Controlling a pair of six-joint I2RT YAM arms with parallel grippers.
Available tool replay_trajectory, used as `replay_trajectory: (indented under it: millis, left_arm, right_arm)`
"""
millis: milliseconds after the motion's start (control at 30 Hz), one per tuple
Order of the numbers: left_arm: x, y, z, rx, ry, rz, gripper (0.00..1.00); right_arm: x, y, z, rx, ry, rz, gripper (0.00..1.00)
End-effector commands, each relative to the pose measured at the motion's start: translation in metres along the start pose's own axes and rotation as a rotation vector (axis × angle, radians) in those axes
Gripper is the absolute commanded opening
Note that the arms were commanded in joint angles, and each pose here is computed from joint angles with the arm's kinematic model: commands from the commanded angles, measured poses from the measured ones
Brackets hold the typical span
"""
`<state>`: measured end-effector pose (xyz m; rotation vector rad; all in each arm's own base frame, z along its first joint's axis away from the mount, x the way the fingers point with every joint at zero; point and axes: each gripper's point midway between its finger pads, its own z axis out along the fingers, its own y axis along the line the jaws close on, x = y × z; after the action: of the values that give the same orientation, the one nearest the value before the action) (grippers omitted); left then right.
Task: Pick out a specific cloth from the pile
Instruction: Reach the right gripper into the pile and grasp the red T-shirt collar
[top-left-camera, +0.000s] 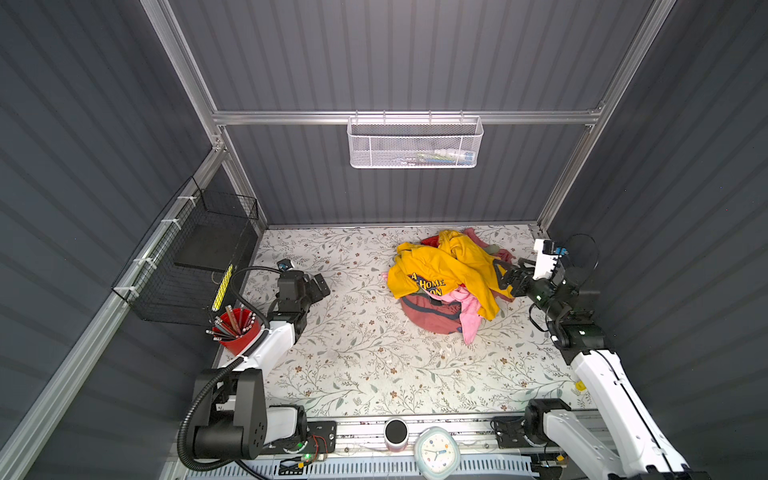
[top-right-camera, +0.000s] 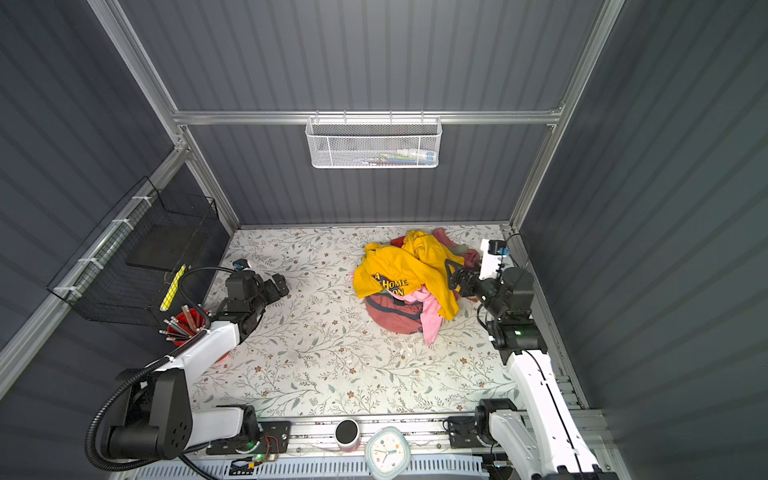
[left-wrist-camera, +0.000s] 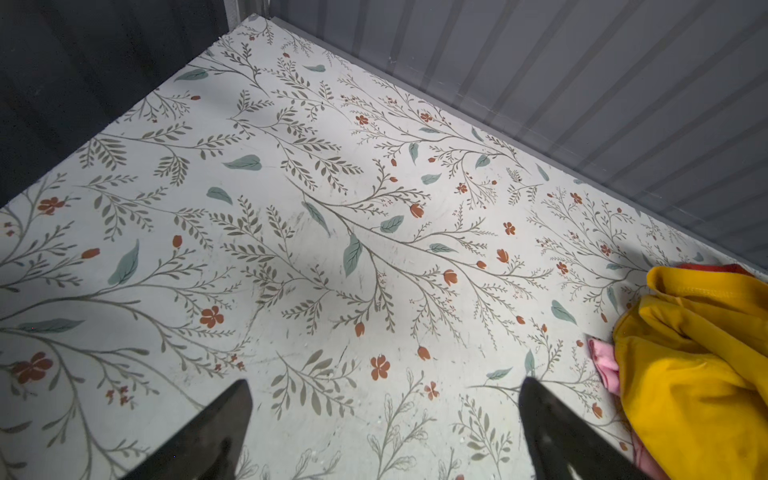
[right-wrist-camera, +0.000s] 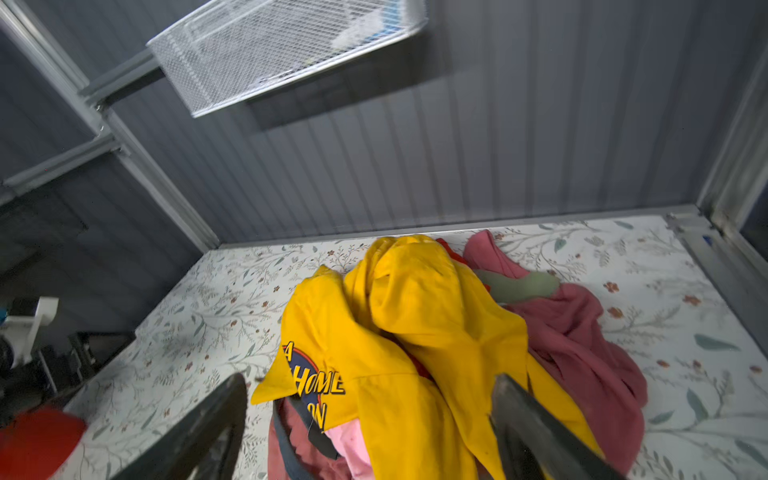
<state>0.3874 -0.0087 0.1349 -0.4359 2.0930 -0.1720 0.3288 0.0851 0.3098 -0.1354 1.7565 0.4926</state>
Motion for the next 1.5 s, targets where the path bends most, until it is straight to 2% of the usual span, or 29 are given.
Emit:
replay_trajectory:
  millis: [0,333,400,767,967,1233,1467]
  left_arm:
    - [0.013,0.007,-0.005,-0.021,0.023,-0.038,1.00]
    - [0.018,0.015,-0.008,-0.054,0.032,-0.050,1.00]
    - [0.018,0.015,-0.009,-0.057,0.032,-0.051,1.00]
    - [0.020,0.019,-0.013,-0.072,0.040,-0.052,1.00]
    - [0.021,0.022,-0.017,-0.084,0.038,-0.048,1.00]
    - [0.022,0.023,-0.019,-0.089,0.039,-0.049,1.00]
    - [0.024,0.024,-0.022,-0.090,0.040,-0.057,1.00]
  right_arm:
    - [0.006,0.024,0.010,0.005,0.080,-0.190,0.91]
    - [0.061,0.091,0.038,-0.126,0.330,-0.533,0.86]
    - [0.084,0.096,0.046,-0.133,0.410,-0.598,0.86]
    - [0.163,0.124,0.061,-0.218,0.683,-0.820,0.76]
    - [0.207,0.119,0.060,-0.247,0.860,-0.870,0.68]
    - [0.243,0.106,0.066,-0.221,0.981,-0.893,0.66]
    - [0.263,0.089,0.078,-0.130,1.081,-0.925,0.58]
